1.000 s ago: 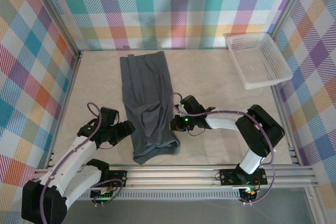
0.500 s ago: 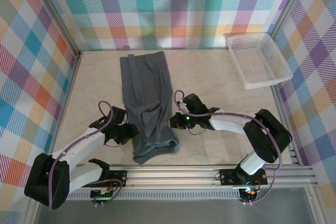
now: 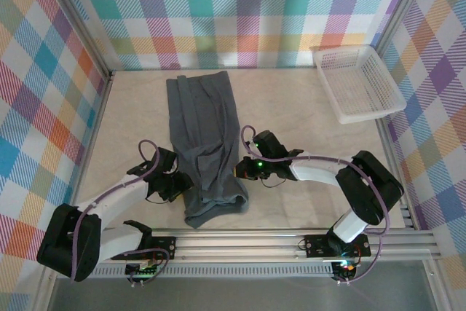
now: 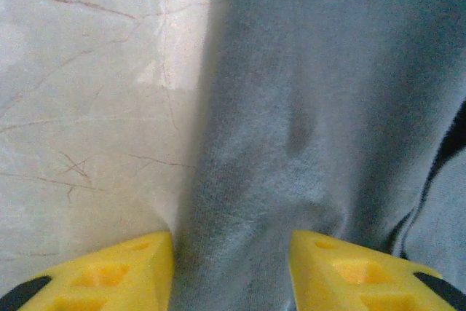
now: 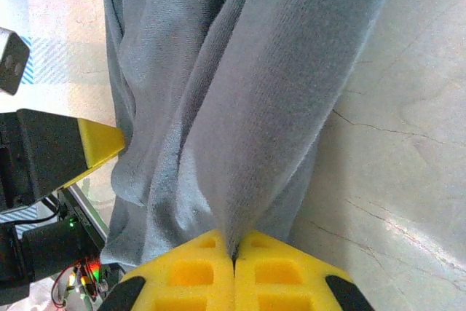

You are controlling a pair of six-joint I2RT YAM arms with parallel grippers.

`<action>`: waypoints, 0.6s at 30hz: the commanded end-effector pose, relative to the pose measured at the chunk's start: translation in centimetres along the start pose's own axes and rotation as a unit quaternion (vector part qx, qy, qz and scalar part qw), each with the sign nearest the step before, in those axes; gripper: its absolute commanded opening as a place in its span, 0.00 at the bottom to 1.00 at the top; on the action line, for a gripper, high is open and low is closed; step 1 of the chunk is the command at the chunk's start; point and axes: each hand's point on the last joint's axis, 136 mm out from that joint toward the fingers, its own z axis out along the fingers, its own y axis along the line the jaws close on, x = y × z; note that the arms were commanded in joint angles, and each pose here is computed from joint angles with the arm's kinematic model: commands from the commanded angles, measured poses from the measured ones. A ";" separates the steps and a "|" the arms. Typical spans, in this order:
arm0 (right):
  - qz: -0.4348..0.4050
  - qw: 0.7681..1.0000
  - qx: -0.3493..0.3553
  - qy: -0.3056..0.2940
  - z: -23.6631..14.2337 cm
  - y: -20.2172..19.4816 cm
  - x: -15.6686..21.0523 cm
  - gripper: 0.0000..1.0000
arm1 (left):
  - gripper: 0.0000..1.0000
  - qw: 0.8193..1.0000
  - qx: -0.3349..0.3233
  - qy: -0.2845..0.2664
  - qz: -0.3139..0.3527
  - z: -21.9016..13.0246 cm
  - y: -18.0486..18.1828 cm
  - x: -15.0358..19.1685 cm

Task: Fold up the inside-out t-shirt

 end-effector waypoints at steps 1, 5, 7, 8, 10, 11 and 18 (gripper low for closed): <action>0.006 1.000 -0.004 0.006 0.4 -0.1 0.3 0.00 | 0.41 0.999 0.041 0.013 0.011 0.8 -1.8 0.3; 0.007 1.000 0.002 0.002 0.1 -0.2 0.3 0.00 | 0.28 0.999 0.045 0.011 0.012 0.7 -2.1 0.2; 0.008 1.000 0.012 -0.003 0.0 -0.6 0.2 0.00 | 0.15 0.999 0.051 0.008 0.011 0.4 -2.3 0.2; 0.008 1.000 0.014 -0.006 -0.1 -0.6 0.2 0.00 | 0.10 0.998 0.057 0.008 0.011 0.2 -2.5 0.3; 0.008 1.000 0.016 -0.008 -0.1 -0.7 0.1 0.00 | 0.02 0.997 0.076 0.009 0.013 -0.1 -3.2 0.3; 0.009 1.000 0.015 -0.008 -0.1 -0.7 0.1 0.00 | 0.00 0.997 0.080 0.010 0.012 -0.2 -3.4 0.3; 0.013 0.999 0.039 -0.009 -0.5 -1.5 0.4 0.00 | 0.00 0.998 0.060 0.012 0.009 -0.9 -2.4 1.1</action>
